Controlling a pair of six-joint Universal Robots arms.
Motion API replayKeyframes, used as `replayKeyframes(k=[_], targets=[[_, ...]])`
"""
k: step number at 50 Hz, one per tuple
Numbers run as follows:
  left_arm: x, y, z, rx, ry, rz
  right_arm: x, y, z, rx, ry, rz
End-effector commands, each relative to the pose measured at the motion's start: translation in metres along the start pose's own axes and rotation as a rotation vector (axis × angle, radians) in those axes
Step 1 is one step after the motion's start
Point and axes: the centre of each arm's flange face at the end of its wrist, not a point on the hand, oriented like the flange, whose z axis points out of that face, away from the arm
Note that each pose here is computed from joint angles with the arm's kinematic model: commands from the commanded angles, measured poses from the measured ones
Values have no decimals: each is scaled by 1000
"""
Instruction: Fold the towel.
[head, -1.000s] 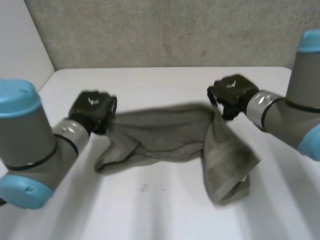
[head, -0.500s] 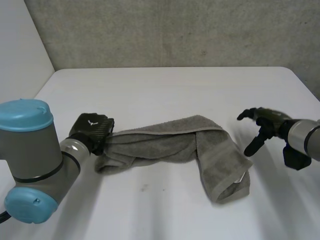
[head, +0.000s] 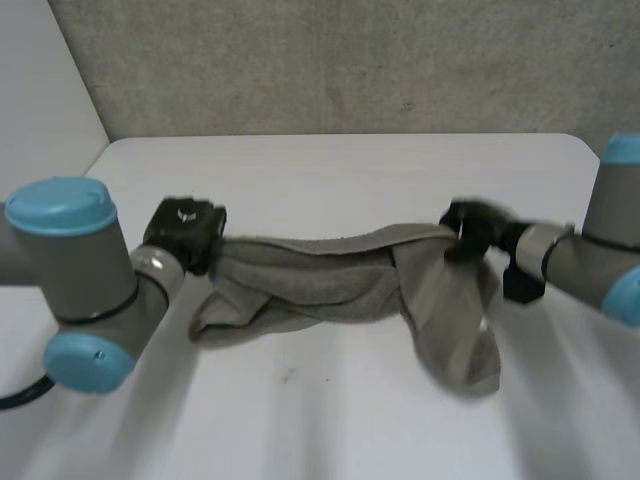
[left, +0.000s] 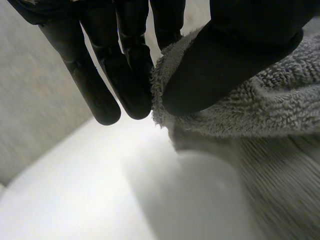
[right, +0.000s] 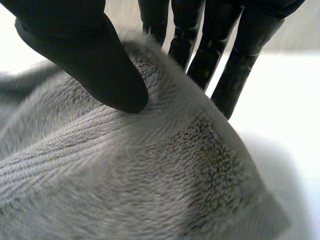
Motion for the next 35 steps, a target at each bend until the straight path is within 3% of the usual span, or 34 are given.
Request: replayKeyframes(k=[1,2,3,4,5,6,7,8,11,18,22,26,28,35], targets=[[-50,-91,48,441,-176,48,-20,-121,-10,467,111,-384],[-50,-91,48,443,-176,48,-28,-148,-18,596,158,-490],[-65,-119,49,588,-239,46,-39,-169,-27,722,207,-589],[-78,-145,45,730,-304,52,-39,-170,-27,723,208,-590],[-78,-146,45,731,-304,52,-53,-185,-37,836,244,-677],[-88,-168,37,861,-361,61,-53,-185,-37,837,245,-678],[-88,-169,37,862,-362,61,-67,-197,-48,942,276,-749],[-97,-188,26,974,-414,64,-76,-202,-55,1007,304,-805],[-101,-202,11,1055,-449,68,-84,-194,-60,1006,312,-857],[-87,-162,18,897,-389,67,-76,-155,-51,845,290,-855],[-67,-108,23,684,-309,78,-68,-128,-46,742,278,-843],[-52,-67,23,515,-257,106,-57,-75,-36,515,230,-819],[-38,-27,20,355,-205,158,-52,-54,-32,419,203,-805],[-14,35,14,115,-122,295,-38,37,-5,88,28,-745]])
